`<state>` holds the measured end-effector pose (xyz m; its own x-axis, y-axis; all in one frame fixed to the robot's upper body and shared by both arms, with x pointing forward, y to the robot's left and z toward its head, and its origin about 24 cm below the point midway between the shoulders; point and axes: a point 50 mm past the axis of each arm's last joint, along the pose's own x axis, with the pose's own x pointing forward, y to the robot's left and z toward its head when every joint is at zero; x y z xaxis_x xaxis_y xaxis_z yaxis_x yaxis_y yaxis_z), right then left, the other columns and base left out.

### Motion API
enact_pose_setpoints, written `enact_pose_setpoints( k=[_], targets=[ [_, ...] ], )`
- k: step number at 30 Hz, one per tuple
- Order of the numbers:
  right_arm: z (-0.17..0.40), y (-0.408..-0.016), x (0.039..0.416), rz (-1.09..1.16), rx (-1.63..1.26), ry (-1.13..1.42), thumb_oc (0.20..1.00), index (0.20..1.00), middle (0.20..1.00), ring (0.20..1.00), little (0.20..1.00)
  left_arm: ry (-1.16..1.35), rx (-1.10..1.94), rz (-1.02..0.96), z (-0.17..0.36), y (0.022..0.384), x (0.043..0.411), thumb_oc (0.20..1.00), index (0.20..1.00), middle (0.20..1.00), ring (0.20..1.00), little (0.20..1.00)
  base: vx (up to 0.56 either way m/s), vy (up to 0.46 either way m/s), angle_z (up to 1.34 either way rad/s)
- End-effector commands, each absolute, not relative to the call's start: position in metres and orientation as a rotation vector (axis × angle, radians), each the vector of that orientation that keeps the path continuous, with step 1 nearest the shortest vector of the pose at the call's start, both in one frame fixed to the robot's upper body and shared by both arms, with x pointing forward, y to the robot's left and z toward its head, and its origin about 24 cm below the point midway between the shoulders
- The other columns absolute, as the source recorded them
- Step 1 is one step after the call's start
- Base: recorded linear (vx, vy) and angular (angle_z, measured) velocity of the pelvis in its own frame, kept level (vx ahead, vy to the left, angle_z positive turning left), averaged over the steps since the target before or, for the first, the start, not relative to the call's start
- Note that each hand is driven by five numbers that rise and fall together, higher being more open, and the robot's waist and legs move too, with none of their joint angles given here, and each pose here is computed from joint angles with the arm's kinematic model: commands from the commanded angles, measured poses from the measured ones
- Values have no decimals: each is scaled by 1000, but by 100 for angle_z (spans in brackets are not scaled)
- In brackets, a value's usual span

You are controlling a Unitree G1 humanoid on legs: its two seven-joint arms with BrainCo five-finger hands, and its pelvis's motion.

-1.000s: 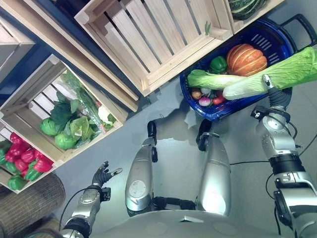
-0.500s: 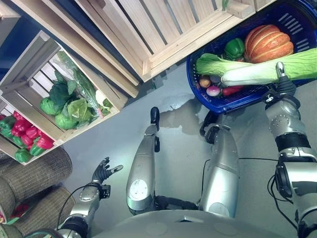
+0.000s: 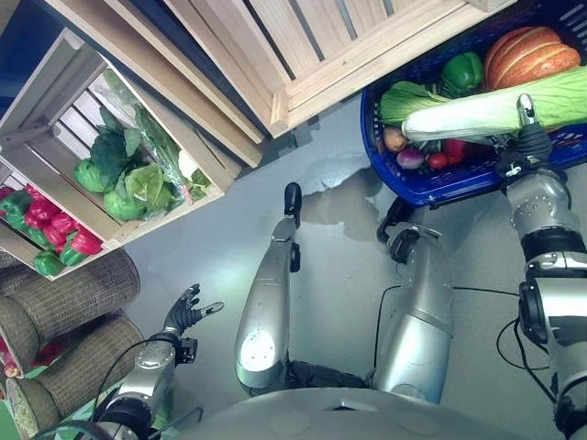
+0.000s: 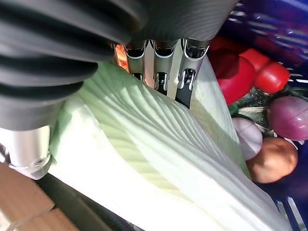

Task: Pick up fruits and vegetables into the basket

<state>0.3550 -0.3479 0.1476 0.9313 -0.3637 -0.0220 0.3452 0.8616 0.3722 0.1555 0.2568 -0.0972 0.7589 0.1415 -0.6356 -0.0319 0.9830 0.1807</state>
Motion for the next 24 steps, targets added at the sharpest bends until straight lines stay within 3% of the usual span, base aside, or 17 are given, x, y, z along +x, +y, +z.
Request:
enact_pose_setpoints(
  k=[1, 5, 6, 7, 24],
  targets=[
    [162, -383, 336, -436, 329, -64, 200, 200, 200, 200, 200, 767, 178, 77, -106, 258, 134, 1000, 1000, 1000, 1000, 1000, -32, -17, 1],
    [155, -389, 333, -478, 372, -35, 200, 200, 200, 200, 200, 761, 177, 67, -106, 255, 136, 1000, 1000, 1000, 1000, 1000, -25, -4, 1],
    [154, -390, 332, -494, 382, -27, 721, 721, 721, 721, 721, 761, 179, 65, -106, 254, 136, 1000, 1000, 1000, 1000, 1000, 0, 0, 0],
    [151, -391, 331, -510, 389, -17, 1000, 1000, 1000, 1000, 1000, 759, 180, 63, -106, 254, 137, 1000, 1000, 1000, 1000, 1000, -30, 18, 0],
    [108, -398, 307, -730, 452, -24, 1000, 1000, 1000, 1000, 1000, 766, 158, 87, -111, 246, 143, 1000, 1000, 1000, 1000, 1000, -2, 74, 0]
  ],
)
